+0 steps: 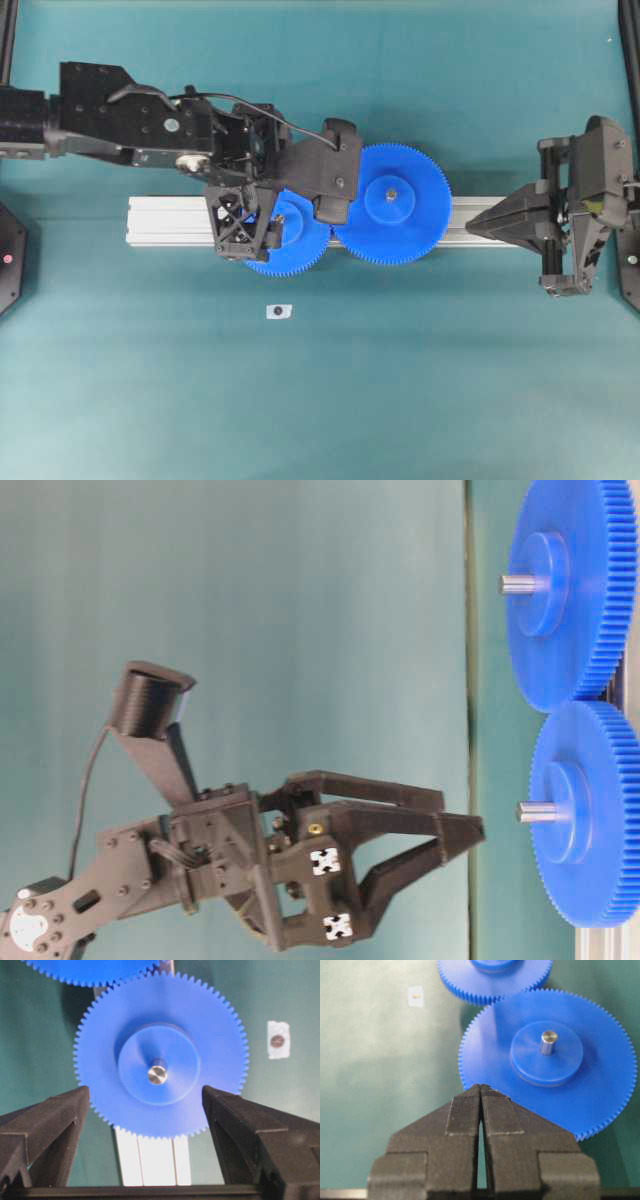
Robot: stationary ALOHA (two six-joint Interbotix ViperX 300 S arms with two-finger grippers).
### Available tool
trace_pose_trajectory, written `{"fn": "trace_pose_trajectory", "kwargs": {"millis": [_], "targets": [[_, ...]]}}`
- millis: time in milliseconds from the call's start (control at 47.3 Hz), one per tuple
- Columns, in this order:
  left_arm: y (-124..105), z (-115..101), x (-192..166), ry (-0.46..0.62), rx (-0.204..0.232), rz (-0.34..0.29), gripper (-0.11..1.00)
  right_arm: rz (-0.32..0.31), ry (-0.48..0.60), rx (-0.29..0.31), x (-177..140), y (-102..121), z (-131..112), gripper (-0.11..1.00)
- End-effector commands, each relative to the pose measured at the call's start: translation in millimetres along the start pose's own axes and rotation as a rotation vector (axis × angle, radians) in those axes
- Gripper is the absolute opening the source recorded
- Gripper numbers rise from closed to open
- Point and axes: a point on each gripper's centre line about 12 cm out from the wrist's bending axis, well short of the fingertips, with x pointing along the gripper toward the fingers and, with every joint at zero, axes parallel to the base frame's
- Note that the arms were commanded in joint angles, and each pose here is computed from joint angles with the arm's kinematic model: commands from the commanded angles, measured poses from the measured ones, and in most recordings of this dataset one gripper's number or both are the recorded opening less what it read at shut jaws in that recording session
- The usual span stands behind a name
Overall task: Insert the small gear onto the shaft.
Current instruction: 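Open the left gripper and release the gear on the shaft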
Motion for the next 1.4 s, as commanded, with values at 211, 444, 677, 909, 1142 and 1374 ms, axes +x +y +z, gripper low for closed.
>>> {"fn": "trace_pose_trajectory", "kwargs": {"millis": [211,444,677,909,1142,1374], "targets": [[-0.3,12.1,-43.6,-0.118,-0.002,0.022,0.85,0.002,-0.023,0.011,-0.2,0.7,6.4,0.03],[0.0,10.7,-70.4,-0.179,-0.005,0.035,0.85,0.001,-0.022,0.011,-0.2,0.3,5.8,0.03],[-0.4,10.0,-87.3,-0.220,-0.009,0.042,0.85,0.001,-0.022,0.011,-0.2,0.3,5.8,0.03],[-2.8,12.3,-97.1,-0.276,-0.034,0.045,0.85,0.001,-0.025,0.011,-0.4,0.4,6.7,0.03],[-4.1,11.9,-105.6,-0.376,-0.071,0.052,0.85,0.001,-0.025,0.011,-0.4,0.4,6.7,0.03],[-6.6,1.5,-113.7,-0.422,-0.098,0.052,0.85,0.002,-0.021,0.011,-0.2,0.6,5.8,0.03]]}}
